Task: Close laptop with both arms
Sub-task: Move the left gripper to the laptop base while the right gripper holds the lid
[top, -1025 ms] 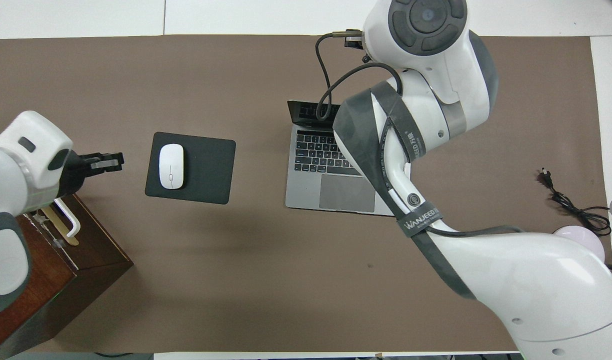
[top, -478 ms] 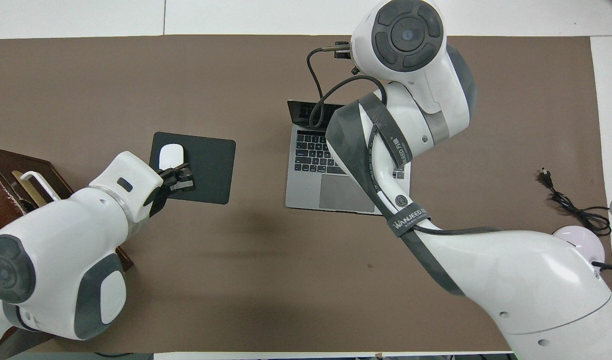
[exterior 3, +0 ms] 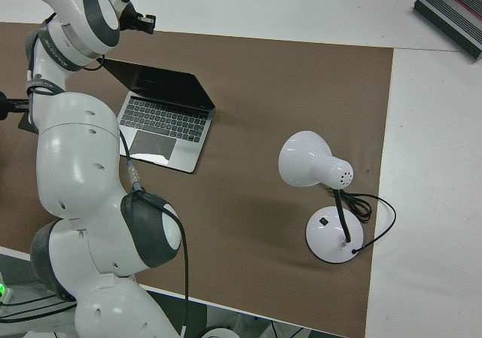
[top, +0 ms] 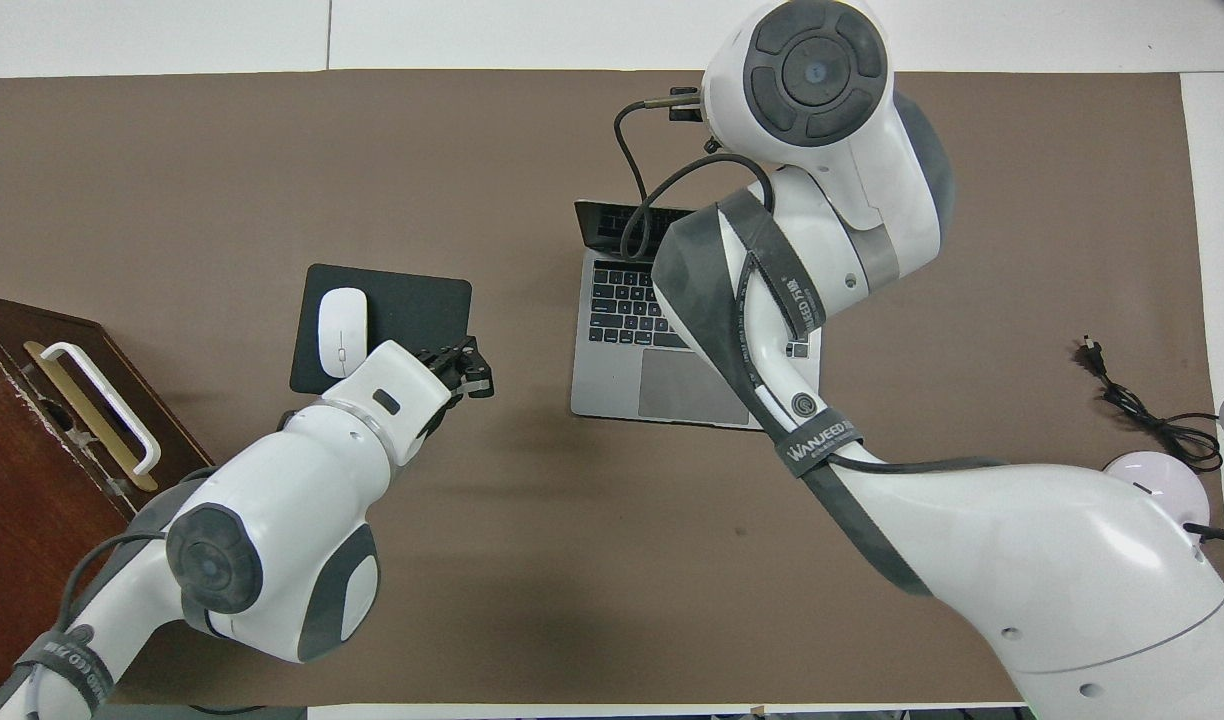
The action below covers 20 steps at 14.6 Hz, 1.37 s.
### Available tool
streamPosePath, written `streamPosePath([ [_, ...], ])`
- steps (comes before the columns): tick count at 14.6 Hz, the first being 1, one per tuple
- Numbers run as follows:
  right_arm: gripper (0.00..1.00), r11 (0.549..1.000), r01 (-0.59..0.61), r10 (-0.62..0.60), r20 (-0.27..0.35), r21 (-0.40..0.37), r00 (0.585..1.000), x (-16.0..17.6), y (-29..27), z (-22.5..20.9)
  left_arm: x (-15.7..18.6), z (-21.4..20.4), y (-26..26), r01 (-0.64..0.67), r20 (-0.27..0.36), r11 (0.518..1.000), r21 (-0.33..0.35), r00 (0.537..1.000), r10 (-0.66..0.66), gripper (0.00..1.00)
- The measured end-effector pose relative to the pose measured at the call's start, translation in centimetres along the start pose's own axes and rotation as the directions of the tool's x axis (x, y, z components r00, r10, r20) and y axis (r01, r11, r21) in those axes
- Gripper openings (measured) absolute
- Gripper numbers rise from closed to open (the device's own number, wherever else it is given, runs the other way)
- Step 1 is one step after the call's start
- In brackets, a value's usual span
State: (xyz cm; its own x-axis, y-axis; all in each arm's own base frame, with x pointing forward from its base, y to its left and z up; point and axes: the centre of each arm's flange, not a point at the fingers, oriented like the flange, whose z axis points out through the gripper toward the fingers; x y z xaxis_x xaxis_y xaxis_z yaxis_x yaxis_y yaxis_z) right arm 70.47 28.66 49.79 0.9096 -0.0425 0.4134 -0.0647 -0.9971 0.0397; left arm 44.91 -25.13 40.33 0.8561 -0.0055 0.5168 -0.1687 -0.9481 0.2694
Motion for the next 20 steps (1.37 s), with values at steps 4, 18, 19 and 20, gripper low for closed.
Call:
streamPosePath([
  [4,0.01,1.0,0.006,-0.006,0.016,-0.007,1.0,-0.5,0.0,0.6,-1.5,2.6,1.5,-0.021,-0.035,1.0,-0.023,0.999,0.02,0.01],
  [18,0.01,1.0,0.012,-0.012,0.012,0.0,1.0,-1.4,0.4,1.3,-7.3,9.7,3.7,-0.171,-0.149,0.983,-0.063,0.976,0.16,0.01],
  [19,0.01,1.0,0.014,-0.013,0.016,-0.001,1.0,-1.6,0.5,1.4,-7.4,9.8,3.8,-0.172,-0.149,0.983,-0.064,0.976,0.161,0.01],
  [20,0.01,1.0,0.014,-0.014,0.02,-0.003,1.0,-1.7,0.5,1.5,-7.3,9.8,3.7,-0.172,-0.15,0.983,-0.063,0.975,0.161,0.01],
])
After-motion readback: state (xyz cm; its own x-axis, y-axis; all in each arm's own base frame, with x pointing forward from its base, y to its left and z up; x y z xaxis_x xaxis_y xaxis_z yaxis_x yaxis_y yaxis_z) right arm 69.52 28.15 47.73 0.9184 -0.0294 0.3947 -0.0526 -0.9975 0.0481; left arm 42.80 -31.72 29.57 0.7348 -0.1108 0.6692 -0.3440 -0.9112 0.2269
